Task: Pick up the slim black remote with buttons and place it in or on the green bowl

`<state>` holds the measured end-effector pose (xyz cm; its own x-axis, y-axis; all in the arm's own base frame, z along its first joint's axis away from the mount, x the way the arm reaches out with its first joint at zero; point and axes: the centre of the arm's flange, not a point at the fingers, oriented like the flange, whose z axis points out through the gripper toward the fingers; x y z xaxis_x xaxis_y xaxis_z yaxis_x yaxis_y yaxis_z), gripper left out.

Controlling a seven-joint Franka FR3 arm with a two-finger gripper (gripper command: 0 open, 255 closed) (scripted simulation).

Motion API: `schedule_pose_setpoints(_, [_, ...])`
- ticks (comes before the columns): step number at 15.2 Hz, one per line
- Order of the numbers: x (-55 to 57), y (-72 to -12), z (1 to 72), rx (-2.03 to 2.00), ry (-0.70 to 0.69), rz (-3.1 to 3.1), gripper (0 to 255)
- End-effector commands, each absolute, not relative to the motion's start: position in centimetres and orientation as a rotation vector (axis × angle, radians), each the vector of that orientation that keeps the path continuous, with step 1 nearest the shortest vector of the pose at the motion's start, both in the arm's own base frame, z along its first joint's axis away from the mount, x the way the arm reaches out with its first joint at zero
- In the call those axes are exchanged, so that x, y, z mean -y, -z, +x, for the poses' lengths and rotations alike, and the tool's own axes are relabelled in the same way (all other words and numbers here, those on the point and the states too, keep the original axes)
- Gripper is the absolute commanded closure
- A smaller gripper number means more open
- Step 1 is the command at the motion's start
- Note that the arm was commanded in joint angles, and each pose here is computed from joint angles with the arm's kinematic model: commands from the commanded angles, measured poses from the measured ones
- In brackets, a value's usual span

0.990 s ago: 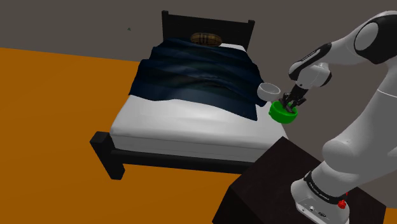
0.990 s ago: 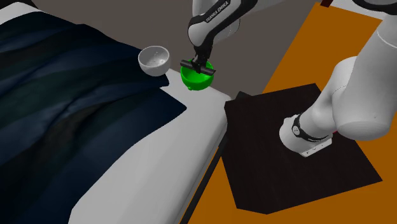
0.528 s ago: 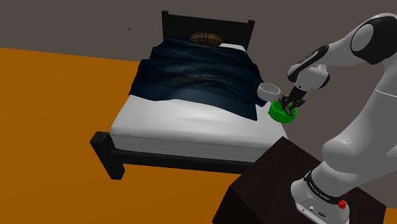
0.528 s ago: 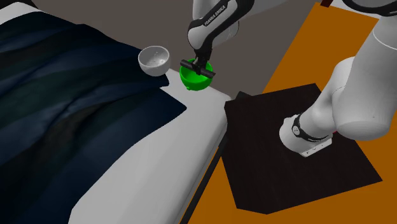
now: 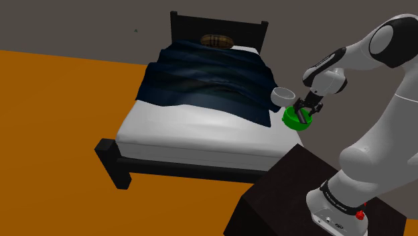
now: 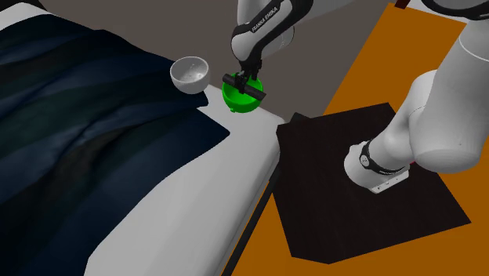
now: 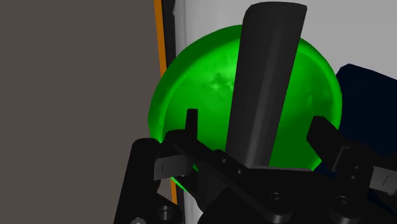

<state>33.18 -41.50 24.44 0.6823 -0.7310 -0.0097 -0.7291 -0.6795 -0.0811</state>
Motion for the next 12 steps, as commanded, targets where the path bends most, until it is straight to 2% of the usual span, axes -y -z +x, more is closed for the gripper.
schedule_pose_setpoints(1, [41.6,-25.8,33.1,-1.221,0.036,-2.809,0])
schedule_pose_setpoints(4, [41.8,-29.4,32.9,-1.221,0.036,-2.809,0])
schedule_pose_setpoints(12, [41.8,-29.4,32.9,-1.221,0.036,-2.809,0])
